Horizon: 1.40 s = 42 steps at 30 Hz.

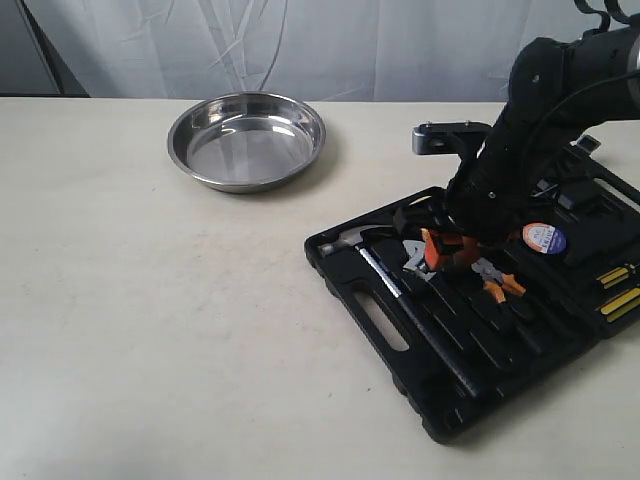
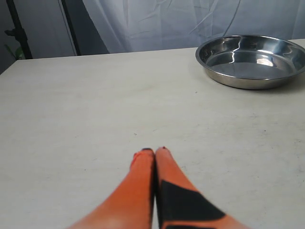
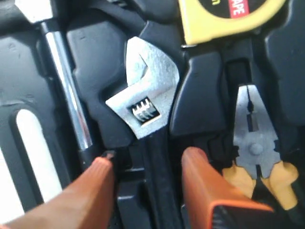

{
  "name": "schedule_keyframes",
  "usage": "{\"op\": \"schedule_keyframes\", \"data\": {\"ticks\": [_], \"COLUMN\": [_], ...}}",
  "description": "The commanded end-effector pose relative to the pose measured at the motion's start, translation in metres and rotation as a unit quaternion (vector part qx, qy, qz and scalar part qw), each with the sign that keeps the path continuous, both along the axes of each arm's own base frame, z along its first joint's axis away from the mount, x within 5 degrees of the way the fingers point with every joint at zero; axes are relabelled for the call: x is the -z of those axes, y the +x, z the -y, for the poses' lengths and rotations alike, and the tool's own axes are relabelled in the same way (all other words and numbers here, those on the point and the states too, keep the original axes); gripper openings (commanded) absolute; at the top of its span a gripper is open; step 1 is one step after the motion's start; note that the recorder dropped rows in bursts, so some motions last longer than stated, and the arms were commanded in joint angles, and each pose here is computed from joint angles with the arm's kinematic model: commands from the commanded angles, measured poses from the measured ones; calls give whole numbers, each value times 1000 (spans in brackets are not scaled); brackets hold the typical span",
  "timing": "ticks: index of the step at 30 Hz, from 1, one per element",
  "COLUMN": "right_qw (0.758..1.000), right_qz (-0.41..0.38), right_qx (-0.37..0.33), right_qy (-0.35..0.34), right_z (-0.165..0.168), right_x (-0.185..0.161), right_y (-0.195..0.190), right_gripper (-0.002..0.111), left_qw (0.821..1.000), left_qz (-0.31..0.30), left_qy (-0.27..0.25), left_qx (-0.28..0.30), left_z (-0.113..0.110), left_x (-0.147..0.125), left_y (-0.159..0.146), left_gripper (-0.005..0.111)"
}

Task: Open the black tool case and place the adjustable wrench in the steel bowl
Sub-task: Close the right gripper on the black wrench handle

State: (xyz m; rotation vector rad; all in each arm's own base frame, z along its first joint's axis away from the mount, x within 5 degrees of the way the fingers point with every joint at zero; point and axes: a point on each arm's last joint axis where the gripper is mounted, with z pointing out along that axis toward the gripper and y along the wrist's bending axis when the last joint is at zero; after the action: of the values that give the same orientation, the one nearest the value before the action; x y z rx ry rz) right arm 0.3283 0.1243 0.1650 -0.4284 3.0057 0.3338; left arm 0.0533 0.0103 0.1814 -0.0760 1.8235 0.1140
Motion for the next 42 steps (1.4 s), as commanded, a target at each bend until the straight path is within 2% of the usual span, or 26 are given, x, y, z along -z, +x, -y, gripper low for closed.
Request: {"op": "schedule_keyframes", "data": {"ticks": [1, 15, 17, 21, 23, 28, 37, 42], "right_qw": [1000, 996, 994, 990, 990, 991, 997, 997], "right_qz": [-13, -75, -91, -120, -124, -113, -23, -9], "right_qx": [-10, -31, -34, -52, -58, -68, -65, -66], "right_qy": [-3, -36, -42, -43, -35, 3, 29, 31], "right_z": [0, 2, 2, 3, 1, -5, -6, -5], "right_x": [5, 57, 64, 73, 73, 58, 1, -8], "right_y": [-2, 0, -1, -6, -6, -8, -7, -8], "right_gripper": [49, 48, 40, 3, 0, 0, -1, -1], "left_qw": [1000, 1000, 1000, 1000, 1000, 1000, 1000, 1000], "left_qz": [9, 9, 9, 9, 9, 9, 9, 9], "left_qy": [3, 3, 3, 3, 3, 3, 3, 3], "left_qx": [-1, -1, -1, -1, -1, -1, -1, -1], "left_z": [0, 0, 0, 0, 0, 0, 0, 0], "left_x": [-3, -3, -3, -3, -3, -3, -3, -3], "left_y": [0, 0, 0, 0, 0, 0, 0, 0], "left_gripper": [0, 0, 0, 0, 0, 0, 0, 0]}}
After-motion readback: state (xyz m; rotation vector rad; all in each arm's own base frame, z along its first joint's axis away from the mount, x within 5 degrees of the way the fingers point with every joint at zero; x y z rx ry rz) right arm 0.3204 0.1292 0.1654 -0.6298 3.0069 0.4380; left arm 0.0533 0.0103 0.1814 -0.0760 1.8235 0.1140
